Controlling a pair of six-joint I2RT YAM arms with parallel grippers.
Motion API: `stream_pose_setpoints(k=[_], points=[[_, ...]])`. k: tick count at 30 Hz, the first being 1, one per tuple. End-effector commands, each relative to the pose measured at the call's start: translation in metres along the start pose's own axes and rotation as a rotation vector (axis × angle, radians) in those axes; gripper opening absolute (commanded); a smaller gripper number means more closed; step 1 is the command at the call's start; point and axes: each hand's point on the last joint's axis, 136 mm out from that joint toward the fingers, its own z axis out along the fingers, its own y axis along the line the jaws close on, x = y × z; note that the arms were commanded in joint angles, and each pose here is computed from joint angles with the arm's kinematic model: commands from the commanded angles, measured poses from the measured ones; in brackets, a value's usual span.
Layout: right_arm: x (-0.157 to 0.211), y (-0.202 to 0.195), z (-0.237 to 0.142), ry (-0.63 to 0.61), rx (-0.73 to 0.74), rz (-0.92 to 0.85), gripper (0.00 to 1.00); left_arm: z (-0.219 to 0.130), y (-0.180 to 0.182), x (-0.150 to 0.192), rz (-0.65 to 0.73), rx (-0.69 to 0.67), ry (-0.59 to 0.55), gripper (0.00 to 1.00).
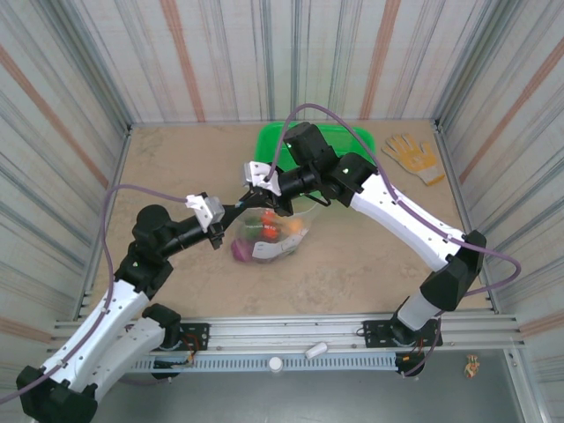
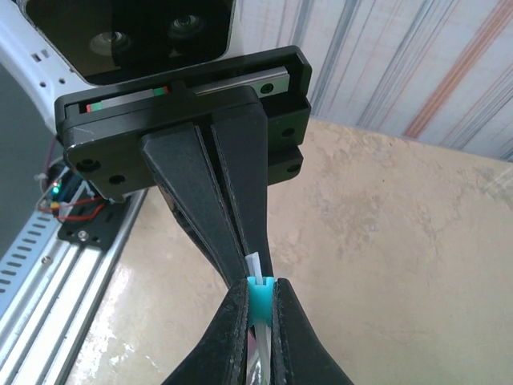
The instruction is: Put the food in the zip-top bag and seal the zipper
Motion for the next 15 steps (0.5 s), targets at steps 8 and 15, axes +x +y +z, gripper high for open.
stream_pose_setpoints(k=[8, 15], points=[[0.024, -0.020, -0.024, 0.084, 0.134, 0.046, 0.01, -0.010, 0.002, -0.018, 0.070, -0.043, -0.058, 0.00], [0.030, -0.025, -0.034, 0.092, 0.177, 0.062, 0.01, -0.011, 0.004, -0.018, 0.078, -0.063, -0.058, 0.00]])
